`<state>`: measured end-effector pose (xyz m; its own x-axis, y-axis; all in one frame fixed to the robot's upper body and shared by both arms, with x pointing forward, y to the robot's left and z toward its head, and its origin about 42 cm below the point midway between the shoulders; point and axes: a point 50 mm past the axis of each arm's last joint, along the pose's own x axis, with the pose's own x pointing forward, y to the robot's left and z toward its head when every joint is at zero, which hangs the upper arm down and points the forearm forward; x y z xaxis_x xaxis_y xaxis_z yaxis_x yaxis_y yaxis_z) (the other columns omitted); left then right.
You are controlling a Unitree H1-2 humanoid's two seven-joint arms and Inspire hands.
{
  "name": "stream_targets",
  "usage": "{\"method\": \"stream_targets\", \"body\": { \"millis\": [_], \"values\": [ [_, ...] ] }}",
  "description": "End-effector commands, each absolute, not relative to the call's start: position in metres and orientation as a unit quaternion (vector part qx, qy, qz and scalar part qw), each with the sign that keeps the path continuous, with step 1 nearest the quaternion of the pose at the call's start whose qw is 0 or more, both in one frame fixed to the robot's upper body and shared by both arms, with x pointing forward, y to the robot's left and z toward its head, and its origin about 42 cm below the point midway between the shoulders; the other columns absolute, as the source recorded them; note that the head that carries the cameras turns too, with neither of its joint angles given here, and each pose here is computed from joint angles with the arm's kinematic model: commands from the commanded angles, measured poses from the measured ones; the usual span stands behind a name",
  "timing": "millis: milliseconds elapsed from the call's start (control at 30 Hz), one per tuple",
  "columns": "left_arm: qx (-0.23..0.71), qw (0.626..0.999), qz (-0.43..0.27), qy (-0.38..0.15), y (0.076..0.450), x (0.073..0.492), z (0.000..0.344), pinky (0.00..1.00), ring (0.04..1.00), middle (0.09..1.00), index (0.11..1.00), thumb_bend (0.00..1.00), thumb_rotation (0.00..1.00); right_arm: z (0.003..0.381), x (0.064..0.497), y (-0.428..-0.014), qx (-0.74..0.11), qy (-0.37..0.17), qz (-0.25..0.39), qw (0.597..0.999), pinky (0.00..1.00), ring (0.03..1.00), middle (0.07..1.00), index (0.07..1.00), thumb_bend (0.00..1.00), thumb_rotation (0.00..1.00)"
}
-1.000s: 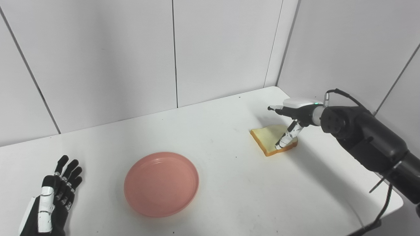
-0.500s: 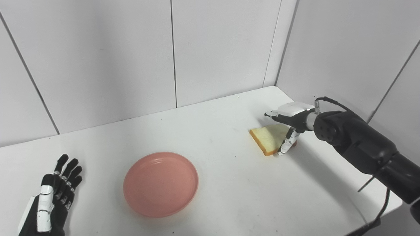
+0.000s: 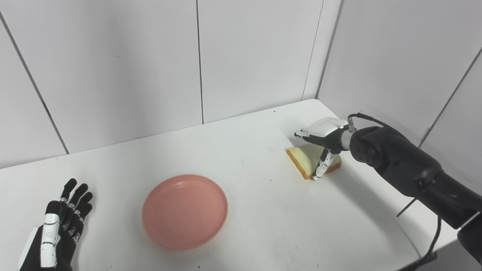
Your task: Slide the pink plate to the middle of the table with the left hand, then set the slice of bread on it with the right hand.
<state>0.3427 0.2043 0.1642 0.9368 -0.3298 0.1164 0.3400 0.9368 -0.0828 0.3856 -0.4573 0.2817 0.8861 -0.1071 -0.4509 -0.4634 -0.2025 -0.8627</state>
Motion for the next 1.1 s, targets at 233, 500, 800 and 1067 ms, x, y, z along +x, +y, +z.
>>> {"method": "stream_targets", "body": {
  "millis": [233,500,800,1067],
  "values": [
    [-0.047,0.981,-0.173,-0.080,0.207,0.343,0.183,0.99,0.967,0.971,0.981,0.73,1.00,0.295,0.402,-0.450,-0.763,0.177,0.143,0.605,0.97,1.000,1.000,1.000,1.00,0.41],
    [-0.047,0.981,-0.174,-0.078,0.210,0.341,0.186,0.99,0.969,0.971,0.981,0.74,1.00,0.286,0.408,-0.454,-0.744,0.212,0.138,0.619,0.86,0.977,1.000,1.000,1.00,0.32],
    [-0.050,0.980,-0.176,-0.077,0.210,0.341,0.186,1.00,0.971,0.972,0.985,0.73,1.00,0.289,0.409,-0.452,-0.741,0.186,0.119,0.635,0.55,0.671,0.736,0.803,0.78,0.02],
    [-0.048,0.980,-0.175,-0.078,0.211,0.340,0.186,1.00,0.971,0.973,0.985,0.74,1.00,0.294,0.411,-0.465,-0.741,0.177,0.100,0.640,0.52,0.558,0.508,0.501,0.52,0.01]
  ]
}}
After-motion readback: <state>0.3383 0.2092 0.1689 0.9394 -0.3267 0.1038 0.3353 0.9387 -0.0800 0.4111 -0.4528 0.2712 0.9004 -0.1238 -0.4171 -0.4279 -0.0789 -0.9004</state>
